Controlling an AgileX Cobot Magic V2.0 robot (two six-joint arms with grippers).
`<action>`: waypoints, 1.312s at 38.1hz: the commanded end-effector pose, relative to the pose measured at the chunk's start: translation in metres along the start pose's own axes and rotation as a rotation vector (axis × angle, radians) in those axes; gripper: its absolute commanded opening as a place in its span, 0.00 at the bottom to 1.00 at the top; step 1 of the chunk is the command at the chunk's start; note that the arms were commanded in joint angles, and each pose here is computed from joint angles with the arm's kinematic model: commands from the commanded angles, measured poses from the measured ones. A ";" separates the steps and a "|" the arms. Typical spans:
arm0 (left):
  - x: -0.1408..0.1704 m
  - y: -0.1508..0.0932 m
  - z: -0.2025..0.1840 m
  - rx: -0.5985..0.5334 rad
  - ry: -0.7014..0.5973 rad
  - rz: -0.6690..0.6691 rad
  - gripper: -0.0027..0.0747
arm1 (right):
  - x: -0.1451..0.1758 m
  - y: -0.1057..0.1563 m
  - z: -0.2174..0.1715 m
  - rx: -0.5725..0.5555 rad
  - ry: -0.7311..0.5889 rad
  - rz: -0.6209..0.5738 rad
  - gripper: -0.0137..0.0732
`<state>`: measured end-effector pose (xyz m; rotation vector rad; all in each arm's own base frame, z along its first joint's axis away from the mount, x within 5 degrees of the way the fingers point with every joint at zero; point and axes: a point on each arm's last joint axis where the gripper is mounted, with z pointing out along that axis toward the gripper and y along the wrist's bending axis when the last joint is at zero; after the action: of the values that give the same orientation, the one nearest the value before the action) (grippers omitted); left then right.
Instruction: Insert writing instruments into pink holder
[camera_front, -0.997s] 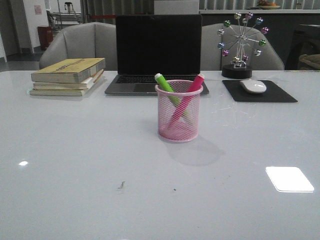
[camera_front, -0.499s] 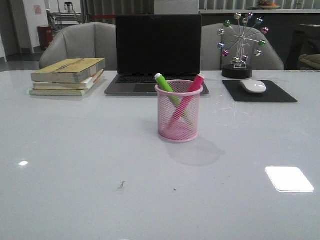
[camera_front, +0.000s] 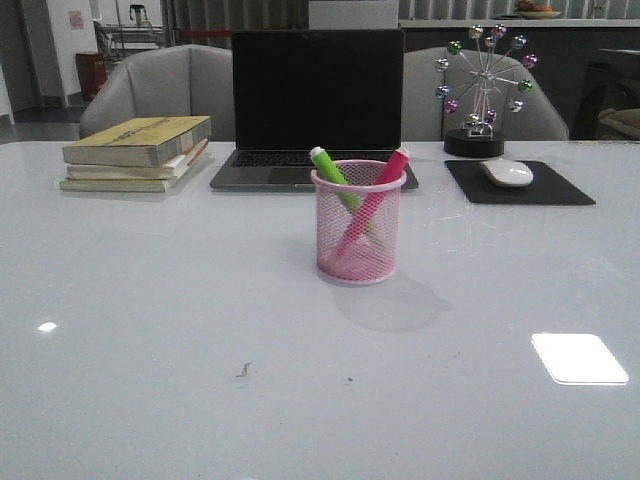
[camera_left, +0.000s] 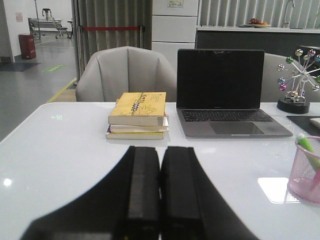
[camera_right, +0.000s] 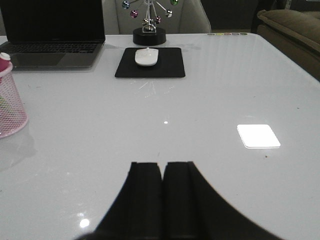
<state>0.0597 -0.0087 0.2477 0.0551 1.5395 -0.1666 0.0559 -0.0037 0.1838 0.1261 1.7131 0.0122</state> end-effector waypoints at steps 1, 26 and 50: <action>-0.002 0.001 -0.005 -0.002 -0.113 -0.017 0.16 | -0.011 0.001 -0.002 -0.011 -0.117 -0.006 0.22; 0.042 0.004 -0.007 -0.007 -0.038 0.016 0.16 | -0.011 0.001 -0.002 -0.011 -0.117 -0.006 0.22; 0.042 0.004 -0.007 -0.007 -0.036 0.016 0.16 | -0.011 0.001 -0.002 -0.011 -0.117 -0.006 0.22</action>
<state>0.0555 -0.0079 0.2036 0.0726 1.5812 -0.1449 0.0559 -0.0037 0.1838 0.1261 1.7131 0.0122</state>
